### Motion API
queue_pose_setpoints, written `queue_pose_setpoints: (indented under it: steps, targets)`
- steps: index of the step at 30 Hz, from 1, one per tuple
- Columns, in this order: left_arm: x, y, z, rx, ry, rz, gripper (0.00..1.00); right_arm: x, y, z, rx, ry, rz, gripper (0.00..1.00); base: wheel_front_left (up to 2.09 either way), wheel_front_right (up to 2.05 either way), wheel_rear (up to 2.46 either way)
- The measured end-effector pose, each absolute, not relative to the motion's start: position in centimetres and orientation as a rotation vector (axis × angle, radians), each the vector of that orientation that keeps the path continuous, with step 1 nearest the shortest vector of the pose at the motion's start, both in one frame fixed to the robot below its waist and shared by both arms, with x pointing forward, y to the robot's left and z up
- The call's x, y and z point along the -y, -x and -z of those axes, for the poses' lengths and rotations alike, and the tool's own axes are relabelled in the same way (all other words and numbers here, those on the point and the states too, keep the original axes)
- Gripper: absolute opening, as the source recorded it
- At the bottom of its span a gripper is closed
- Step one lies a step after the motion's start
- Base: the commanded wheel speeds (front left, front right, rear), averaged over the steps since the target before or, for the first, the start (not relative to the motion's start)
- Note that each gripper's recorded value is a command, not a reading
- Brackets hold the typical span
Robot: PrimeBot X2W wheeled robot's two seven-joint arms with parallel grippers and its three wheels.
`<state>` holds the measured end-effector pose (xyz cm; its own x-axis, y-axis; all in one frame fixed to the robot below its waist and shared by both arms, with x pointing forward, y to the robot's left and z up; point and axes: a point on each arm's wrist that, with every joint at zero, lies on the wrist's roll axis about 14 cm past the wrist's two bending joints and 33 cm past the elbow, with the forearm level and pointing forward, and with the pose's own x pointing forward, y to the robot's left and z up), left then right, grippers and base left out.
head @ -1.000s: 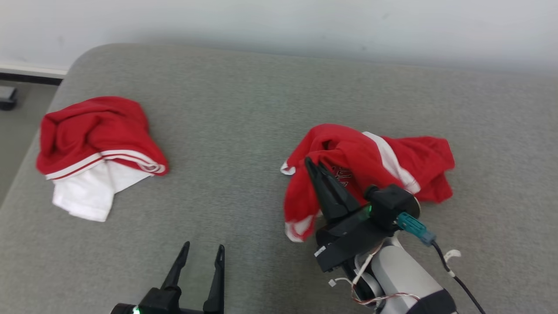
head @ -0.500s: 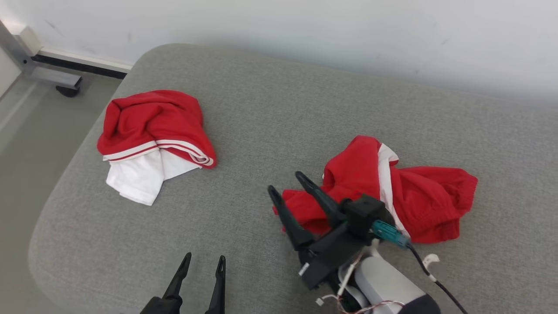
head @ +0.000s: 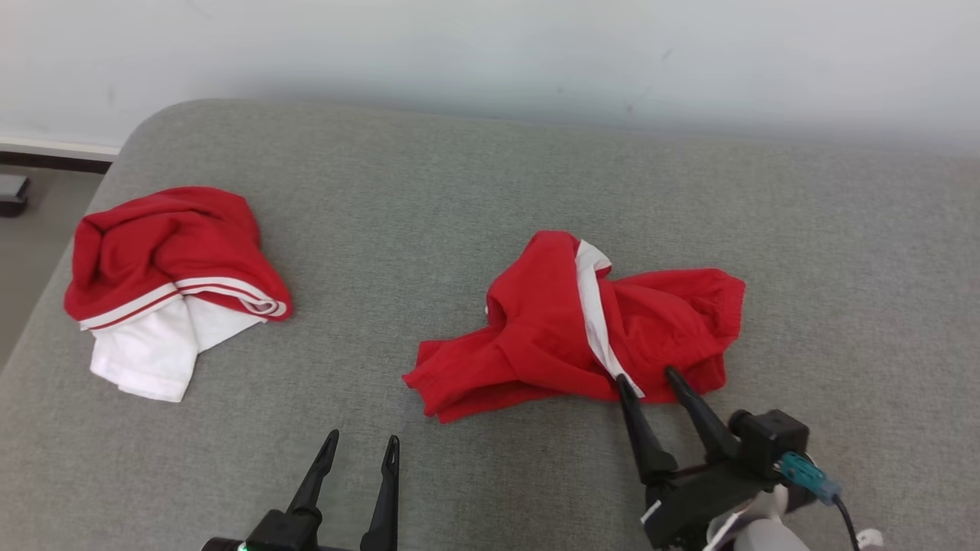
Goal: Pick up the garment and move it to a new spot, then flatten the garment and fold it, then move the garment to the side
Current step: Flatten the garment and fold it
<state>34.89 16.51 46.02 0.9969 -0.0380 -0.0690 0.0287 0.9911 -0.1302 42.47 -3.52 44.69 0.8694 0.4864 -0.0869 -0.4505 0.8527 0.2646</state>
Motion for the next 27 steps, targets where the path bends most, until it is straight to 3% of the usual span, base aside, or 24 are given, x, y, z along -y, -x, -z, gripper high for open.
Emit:
queue_pose_setpoints:
  steps: [5,13,14,15,16,17,27]
  targets:
    - [-15.9,-35.3,-45.7,-0.081,0.131,0.052,1.0,5.7,-42.1,-43.3,-0.186,-0.254,-0.421,1.0,0.0,0.0,0.0]
    - [-16.5,-35.2,-45.4,-0.092,0.128,0.033,1.0,4.0,-42.7,-43.4,-0.184,-0.265,-0.459,1.0,0.0,0.0,0.0]
    - [-16.6,-35.2,-45.4,-0.092,0.127,0.03,1.0,3.7,-42.8,-43.5,-0.18,-0.266,-0.468,0.92,0.0,0.0,0.0]
    - [-16.8,-35.1,-45.4,-0.093,0.126,0.024,1.0,3.3,-42.9,-43.7,-0.176,-0.268,-0.476,0.47,0.0,0.0,0.0]
    - [-16.9,-35.1,-45.4,-0.093,0.126,0.02,1.0,3.1,-43.1,-43.8,-0.173,-0.27,-0.48,0.11,0.0,0.0,0.0]
    - [-17.1,-35.0,-45.4,-0.091,0.126,0.012,1.0,3.0,-43.2,-43.8,-0.171,-0.276,-0.483,0.0,0.0,0.0,0.0]
    - [-17.7,-34.0,-46.0,-0.072,0.142,-0.015,1.0,0.9,-46.5,-51.7,0.05,-0.241,-0.584,0.0,0.0,0.0,0.0]
